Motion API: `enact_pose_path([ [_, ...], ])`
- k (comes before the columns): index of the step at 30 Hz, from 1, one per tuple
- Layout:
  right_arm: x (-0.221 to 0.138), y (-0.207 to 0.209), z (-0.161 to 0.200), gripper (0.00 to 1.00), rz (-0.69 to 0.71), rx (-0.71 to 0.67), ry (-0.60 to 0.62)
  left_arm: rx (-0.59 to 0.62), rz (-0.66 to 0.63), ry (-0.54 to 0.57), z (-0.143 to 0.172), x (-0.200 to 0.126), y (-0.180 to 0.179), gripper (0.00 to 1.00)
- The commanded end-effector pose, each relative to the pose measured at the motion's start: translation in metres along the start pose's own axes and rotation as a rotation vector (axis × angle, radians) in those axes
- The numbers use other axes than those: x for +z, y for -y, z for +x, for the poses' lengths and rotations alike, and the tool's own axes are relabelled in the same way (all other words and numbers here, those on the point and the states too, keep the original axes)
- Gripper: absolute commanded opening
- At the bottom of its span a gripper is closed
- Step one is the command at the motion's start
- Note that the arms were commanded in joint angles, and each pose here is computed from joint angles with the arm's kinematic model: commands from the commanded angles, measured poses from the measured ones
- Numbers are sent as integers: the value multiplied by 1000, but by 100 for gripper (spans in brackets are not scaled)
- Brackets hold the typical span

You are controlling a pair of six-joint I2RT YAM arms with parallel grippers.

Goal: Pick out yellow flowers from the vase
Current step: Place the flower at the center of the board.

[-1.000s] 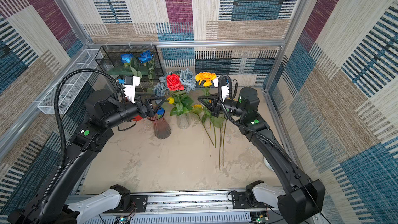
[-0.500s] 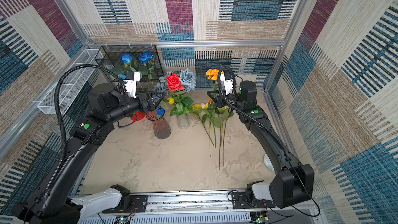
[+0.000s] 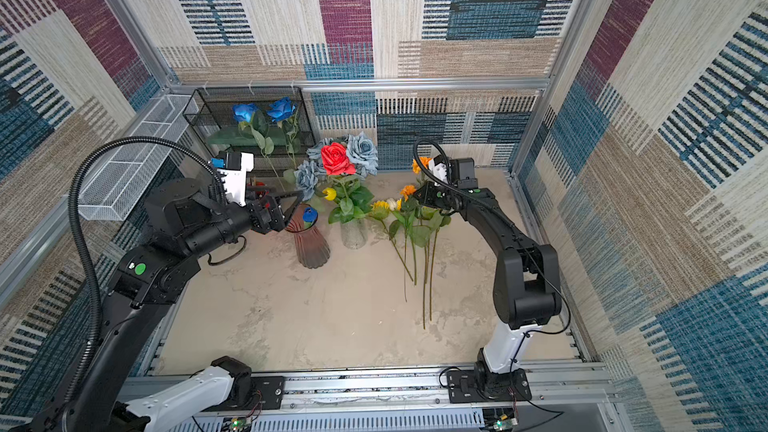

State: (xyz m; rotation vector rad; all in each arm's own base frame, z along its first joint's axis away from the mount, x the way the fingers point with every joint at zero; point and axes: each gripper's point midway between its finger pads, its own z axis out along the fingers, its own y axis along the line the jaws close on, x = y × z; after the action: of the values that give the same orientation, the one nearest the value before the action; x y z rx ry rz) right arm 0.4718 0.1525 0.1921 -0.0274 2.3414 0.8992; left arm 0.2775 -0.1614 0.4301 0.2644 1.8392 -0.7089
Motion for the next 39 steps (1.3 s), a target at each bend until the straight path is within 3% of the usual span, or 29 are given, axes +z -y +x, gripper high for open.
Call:
enact_pose_path([
  [1,9,16,14,0,63,32,-64,15,-51,-14,10,-4,-11,92],
  [10,31,53,45,3,170,64,-169,-26,-13,-18,15,3,-10,92],
  [17,31,57,45,54,196,59,-168,-30,-21,-27,15,7,-12,92],
  [29,-2,42,34,94,240,37,-94,-34,-11,-40,11,20,-13,93],
  [34,-27,25,17,96,248,10,2,-33,-17,-36,10,20,-15,94],
  [39,-62,-4,-1,96,201,-31,180,-35,-21,-41,12,22,-17,94],
])
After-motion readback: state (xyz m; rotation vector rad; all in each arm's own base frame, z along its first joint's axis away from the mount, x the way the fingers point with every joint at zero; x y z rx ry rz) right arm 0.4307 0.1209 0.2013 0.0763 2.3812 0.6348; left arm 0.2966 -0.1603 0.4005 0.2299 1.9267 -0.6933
